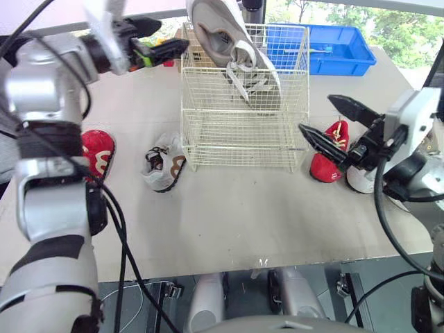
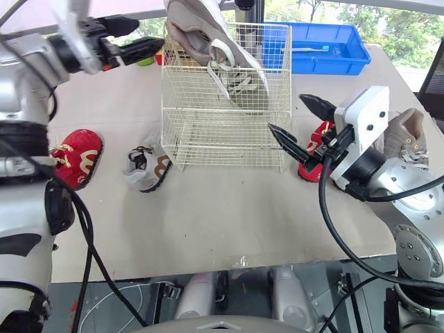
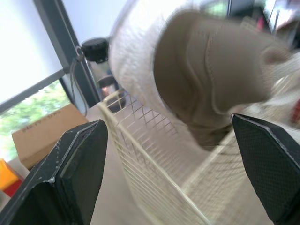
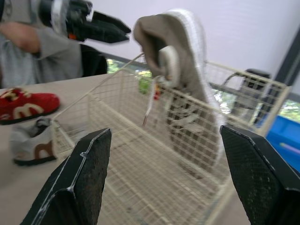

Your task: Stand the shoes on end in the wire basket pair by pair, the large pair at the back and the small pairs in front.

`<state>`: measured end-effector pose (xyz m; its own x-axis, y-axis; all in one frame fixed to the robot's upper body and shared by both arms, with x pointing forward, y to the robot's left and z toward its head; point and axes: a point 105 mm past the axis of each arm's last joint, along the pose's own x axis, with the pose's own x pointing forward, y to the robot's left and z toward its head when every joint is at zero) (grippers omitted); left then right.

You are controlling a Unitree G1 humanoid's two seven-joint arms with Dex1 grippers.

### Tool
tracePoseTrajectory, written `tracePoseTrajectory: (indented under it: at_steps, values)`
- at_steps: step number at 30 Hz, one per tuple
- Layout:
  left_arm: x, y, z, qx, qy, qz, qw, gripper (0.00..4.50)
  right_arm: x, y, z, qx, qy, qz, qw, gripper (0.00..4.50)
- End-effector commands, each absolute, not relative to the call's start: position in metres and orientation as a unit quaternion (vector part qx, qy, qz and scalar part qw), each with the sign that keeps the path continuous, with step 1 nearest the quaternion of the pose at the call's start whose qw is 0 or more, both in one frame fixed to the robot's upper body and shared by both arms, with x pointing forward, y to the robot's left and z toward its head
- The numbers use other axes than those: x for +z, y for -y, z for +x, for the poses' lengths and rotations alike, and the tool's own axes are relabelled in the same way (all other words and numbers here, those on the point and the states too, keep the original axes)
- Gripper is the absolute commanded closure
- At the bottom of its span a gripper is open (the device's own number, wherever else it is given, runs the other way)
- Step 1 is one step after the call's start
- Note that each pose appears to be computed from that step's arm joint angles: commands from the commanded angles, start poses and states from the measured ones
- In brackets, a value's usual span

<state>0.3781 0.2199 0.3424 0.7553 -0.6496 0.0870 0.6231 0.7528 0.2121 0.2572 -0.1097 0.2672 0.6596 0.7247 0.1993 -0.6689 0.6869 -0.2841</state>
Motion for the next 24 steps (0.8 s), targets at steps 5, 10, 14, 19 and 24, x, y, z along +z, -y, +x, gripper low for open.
tracePoseTrajectory:
  at_steps: [5, 10, 14, 19, 24]
  values:
    - [0.312, -0.188, 0.300, -0.454, 0.084, -0.007, 0.887, 0.02, 0.262, 0.128, 0.263, 0.375, 0.137, -0.097, 0.912, 0.99]
    - [0.287, -0.161, 0.287, -0.466, 0.068, -0.031, 0.882, 0.02, 0.259, 0.144, 0.268, 0.363, 0.113, -0.114, 0.918, 0.99]
    - [0.297, -0.148, 0.310, -0.390, 0.107, 0.017, 0.914, 0.02, 0.270, 0.134, 0.248, 0.409, 0.137, -0.117, 0.895, 0.99]
    - [0.279, -0.097, 0.282, -0.505, 0.086, -0.029, 0.858, 0.02, 0.265, 0.170, 0.242, 0.334, 0.105, -0.107, 0.931, 0.99]
    - [0.264, -0.076, 0.281, -0.529, 0.069, -0.036, 0.845, 0.02, 0.236, 0.231, 0.245, 0.206, 0.006, -0.148, 0.967, 0.99]
